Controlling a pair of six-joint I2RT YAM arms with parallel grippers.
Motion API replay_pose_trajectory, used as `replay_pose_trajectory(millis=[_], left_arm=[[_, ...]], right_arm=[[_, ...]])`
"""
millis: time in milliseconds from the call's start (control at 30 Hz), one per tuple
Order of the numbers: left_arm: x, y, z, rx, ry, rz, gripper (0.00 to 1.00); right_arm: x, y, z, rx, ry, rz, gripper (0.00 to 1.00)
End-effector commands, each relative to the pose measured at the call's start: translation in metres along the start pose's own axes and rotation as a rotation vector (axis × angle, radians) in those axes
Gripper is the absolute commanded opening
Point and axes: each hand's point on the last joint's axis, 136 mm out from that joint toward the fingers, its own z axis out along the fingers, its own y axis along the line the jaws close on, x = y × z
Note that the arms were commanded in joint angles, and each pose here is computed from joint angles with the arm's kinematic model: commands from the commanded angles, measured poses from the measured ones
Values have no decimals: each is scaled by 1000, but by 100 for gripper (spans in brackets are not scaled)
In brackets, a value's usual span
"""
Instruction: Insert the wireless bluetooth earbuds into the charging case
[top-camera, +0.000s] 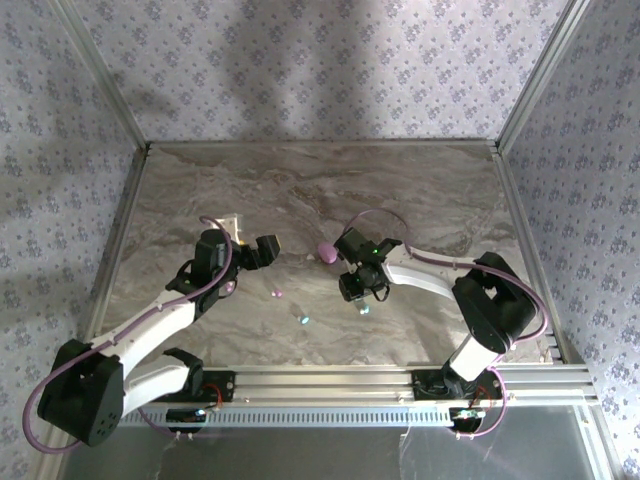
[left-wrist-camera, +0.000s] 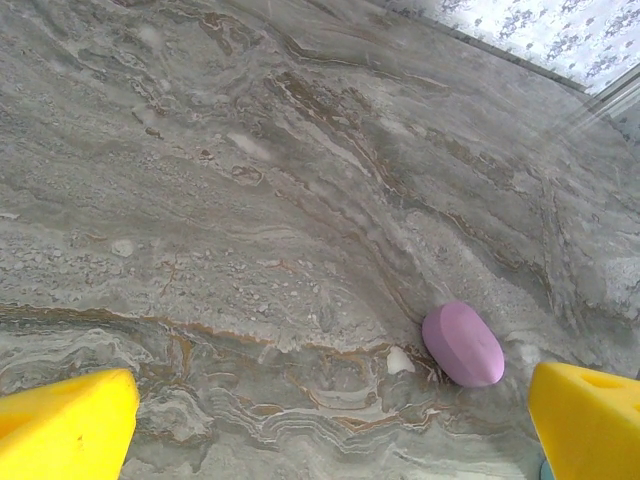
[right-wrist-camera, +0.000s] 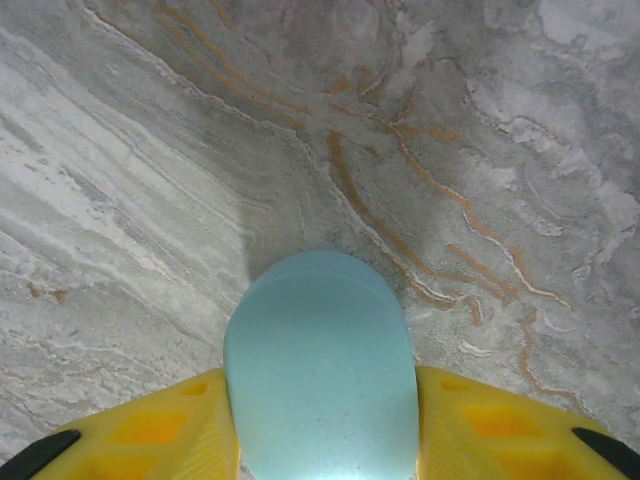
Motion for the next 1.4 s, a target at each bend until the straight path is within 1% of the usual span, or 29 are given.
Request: replay_pose_trajectory(millis=[0, 133, 333, 467, 600, 833, 967, 1167, 1200, 1300, 1367], left_arm=[[-7, -10, 1, 37, -22, 24, 100], [-6, -11, 2, 41, -19, 19, 100], [-1, -22, 7, 100, 9, 2, 100], [4, -32, 11, 142, 29, -6, 100], [13, -45, 18, 199, 61, -27, 100], [37, -86, 31, 330, 169, -32, 100], [50, -106, 37, 352, 251, -49, 100], [81, -126, 43, 384, 369, -138, 100], [86, -131, 45, 391, 393, -149, 99], [101, -144, 51, 434, 437, -181, 92], [109, -149, 54, 457, 458, -202, 86]], right_arm=[[1, 0, -1, 14, 16, -11, 41], [-1, 1, -3, 10, 10, -6, 36], [-7, 1, -11, -23, -19, 34, 35], [-14, 2, -19, -102, -53, 75, 35], [-22, -1, -25, -196, -92, 156, 35], [-31, -13, -34, -366, -151, 307, 36], [-32, -21, -38, -429, -160, 367, 35], [-32, -32, -44, -515, -185, 441, 36], [-33, -32, -45, -529, -189, 448, 36], [-35, -31, -47, -558, -195, 457, 36], [-36, -32, -48, -565, -196, 463, 36]])
